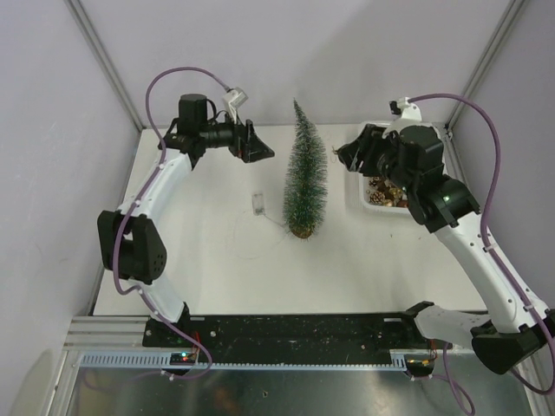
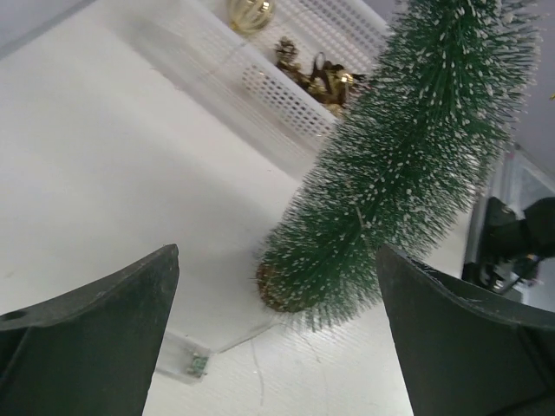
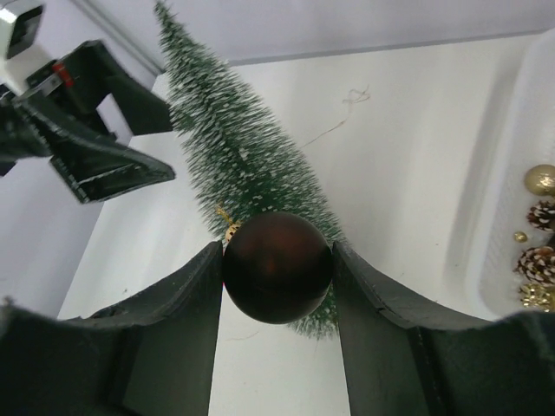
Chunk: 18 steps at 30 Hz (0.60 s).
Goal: Decorate the small christmas tree
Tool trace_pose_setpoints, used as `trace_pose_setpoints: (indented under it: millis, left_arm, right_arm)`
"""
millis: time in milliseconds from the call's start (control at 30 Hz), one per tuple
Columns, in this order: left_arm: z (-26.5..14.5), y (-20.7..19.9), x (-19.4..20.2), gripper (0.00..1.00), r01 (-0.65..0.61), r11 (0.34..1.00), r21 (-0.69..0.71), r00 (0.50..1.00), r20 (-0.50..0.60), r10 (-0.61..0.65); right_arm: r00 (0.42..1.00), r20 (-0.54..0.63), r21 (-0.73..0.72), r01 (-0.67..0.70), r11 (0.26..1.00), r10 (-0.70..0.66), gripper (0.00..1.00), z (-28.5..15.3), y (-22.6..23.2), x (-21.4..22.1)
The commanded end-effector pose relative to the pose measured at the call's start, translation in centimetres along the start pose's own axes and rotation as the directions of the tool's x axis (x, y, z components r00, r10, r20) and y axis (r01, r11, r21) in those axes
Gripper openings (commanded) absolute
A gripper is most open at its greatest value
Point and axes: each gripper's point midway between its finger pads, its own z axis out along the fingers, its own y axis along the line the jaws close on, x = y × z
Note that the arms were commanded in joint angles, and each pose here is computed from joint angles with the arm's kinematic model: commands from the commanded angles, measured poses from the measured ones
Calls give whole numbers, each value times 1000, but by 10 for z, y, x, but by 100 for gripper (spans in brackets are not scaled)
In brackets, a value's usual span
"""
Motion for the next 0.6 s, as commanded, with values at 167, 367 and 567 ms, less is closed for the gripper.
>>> trace_pose_setpoints:
  millis: [167,367,567]
  left_arm:
    - [0,-64,3,100,-53,951,305,999,4,54]
    - [-1,-82,14,100,-95,908,408,995,12,99]
    - [15,-86,25,100,-111,895,432,992,-2,125]
  right_arm:
    - [996,14,-132,95,987,-94,27,-11,44,4]
    - [992,17,-140,125,982,-124,27,-6,51,8]
    - [987,5,-120,158,980,-159,25,6,52,17]
